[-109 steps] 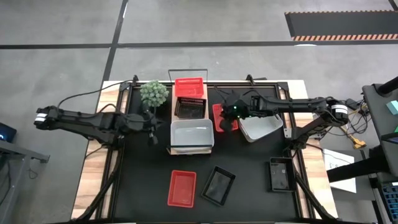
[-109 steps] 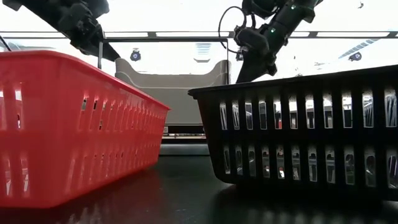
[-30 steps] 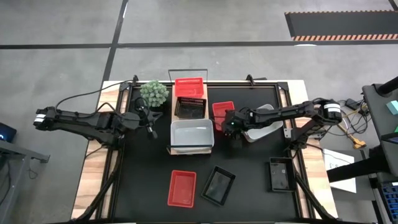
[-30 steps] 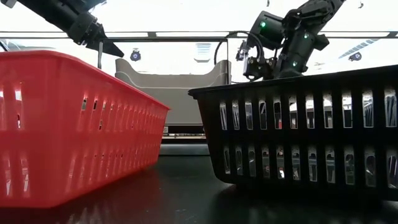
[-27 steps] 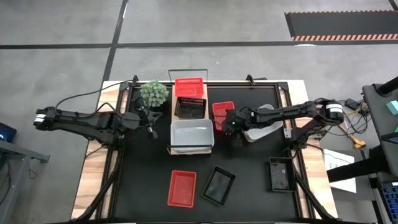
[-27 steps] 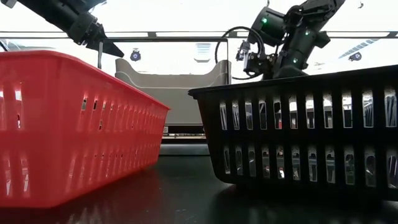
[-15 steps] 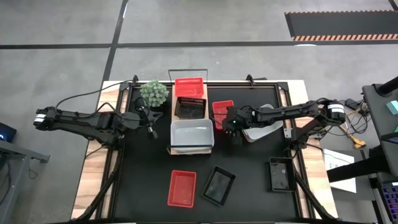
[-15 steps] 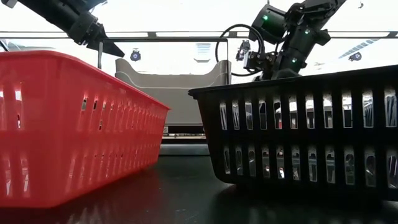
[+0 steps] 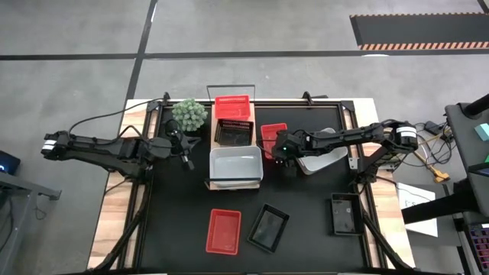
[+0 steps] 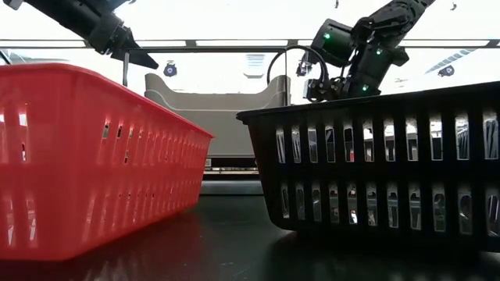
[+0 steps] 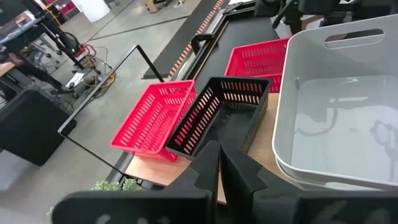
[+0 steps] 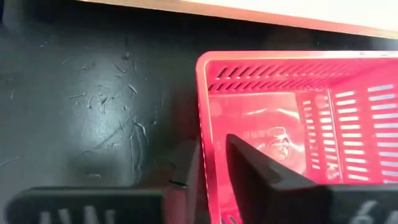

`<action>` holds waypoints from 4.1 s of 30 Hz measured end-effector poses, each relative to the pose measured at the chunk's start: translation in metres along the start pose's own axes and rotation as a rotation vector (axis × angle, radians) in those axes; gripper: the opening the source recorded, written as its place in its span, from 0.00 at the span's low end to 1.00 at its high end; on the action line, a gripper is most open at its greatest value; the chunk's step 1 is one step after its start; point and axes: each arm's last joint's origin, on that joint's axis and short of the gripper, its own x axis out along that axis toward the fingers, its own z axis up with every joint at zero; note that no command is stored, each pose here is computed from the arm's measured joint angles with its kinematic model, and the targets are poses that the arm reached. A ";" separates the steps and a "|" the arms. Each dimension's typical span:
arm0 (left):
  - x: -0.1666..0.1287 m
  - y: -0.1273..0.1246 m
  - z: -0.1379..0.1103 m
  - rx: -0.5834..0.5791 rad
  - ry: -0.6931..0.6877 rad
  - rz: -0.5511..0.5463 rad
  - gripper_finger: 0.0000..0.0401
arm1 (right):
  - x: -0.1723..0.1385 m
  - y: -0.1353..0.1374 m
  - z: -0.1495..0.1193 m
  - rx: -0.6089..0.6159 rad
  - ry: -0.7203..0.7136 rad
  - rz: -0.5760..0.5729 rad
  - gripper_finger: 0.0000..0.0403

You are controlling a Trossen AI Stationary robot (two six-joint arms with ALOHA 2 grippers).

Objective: Stack baskets on shelf by color
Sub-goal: Stack the top red bin on top of the red bin on the shelf

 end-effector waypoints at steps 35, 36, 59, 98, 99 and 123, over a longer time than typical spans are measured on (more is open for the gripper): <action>0.001 -0.001 0.000 0.002 -0.001 0.000 0.00 | -0.143 -0.029 0.058 -0.448 -0.068 -0.044 0.03; 0.001 -0.001 0.000 0.002 -0.001 0.000 0.00 | -0.144 -0.030 0.059 -0.500 -0.067 -0.053 0.03; -0.001 0.002 0.010 0.106 -0.087 0.016 0.00 | -0.139 -0.120 0.053 -0.980 -0.589 -0.061 0.03; 0.025 -0.013 0.096 0.297 -0.285 -0.181 0.14 | -0.098 -0.153 0.077 -1.159 -0.575 0.034 0.03; 0.028 -0.014 0.100 0.302 -0.265 -0.186 0.18 | -0.097 -0.152 0.076 -1.154 -0.569 0.048 0.03; 0.133 0.023 0.104 0.314 0.016 -0.432 0.40 | -0.094 -0.132 0.079 -1.149 -0.558 0.157 0.03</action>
